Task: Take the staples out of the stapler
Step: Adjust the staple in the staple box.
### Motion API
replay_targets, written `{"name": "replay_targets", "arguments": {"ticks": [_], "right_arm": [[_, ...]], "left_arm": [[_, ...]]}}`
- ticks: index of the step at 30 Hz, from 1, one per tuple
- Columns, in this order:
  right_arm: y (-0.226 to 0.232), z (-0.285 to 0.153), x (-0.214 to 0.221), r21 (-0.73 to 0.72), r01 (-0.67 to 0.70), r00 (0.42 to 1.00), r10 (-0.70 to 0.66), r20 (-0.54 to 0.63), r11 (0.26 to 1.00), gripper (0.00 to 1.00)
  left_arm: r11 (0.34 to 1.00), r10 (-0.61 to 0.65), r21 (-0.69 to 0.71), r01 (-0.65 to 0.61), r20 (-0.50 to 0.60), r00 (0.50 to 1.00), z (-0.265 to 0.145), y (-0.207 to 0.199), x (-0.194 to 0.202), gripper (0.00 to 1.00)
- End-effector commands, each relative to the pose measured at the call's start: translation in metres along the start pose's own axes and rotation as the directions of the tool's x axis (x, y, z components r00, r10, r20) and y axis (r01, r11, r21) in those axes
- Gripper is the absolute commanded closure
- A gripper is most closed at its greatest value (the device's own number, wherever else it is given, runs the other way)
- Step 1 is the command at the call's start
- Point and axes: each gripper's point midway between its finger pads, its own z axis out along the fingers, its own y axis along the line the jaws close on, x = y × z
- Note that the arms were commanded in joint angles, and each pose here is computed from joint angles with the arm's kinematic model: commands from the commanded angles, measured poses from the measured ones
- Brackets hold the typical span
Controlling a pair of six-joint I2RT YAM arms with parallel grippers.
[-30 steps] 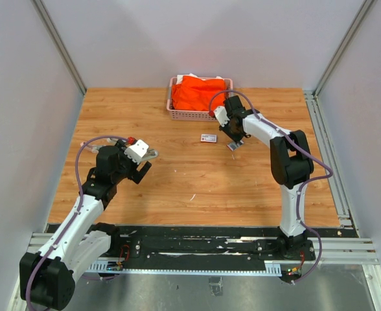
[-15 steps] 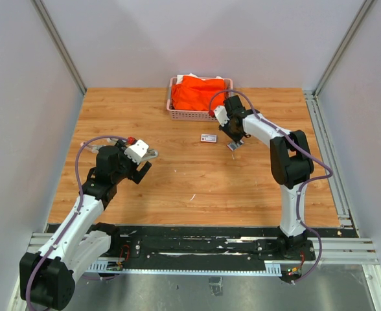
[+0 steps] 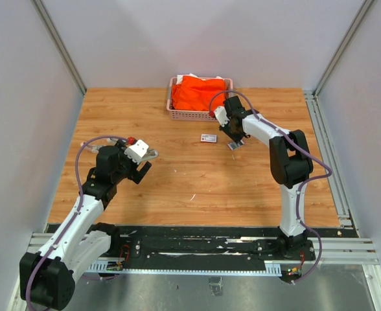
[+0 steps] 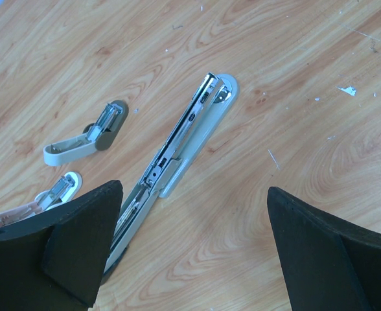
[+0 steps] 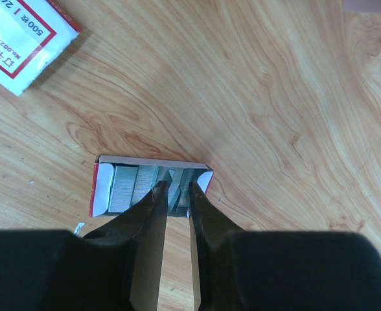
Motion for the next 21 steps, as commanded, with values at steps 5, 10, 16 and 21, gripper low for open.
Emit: {"name": "replay_targets", "arguments": {"ticks": [5, 10, 16, 21], "right_arm": [[-0.0044, 0.0012, -0.0019, 0.046, -0.003, 1.0, 0.004, -0.021, 0.999, 0.79], [-0.0079, 0.0, -0.002, 0.064, -0.002, 1.0, 0.003, -0.022, 0.998, 0.79], [-0.0093, -0.0031, -0.002, 0.07, 0.001, 1.0, 0.0, -0.02, 0.998, 0.79], [-0.008, -0.0041, 0.0018, 0.066, 0.014, 0.999, -0.012, -0.031, 0.998, 0.79]], "left_arm": [[1.0, 0.009, -0.017, -0.008, 0.026, 1.0, 0.0015, 0.0035, -0.005, 0.02], [1.0, 0.009, -0.016, -0.008, 0.024, 1.0, 0.0018, 0.0032, -0.0043, 0.02], [1.0, 0.01, -0.018, -0.01, 0.024, 1.0, 0.0018, 0.0037, -0.0045, 0.02], [1.0, 0.01, -0.018, -0.01, 0.025, 1.0, 0.0018, 0.0037, -0.0047, 0.02]]}}
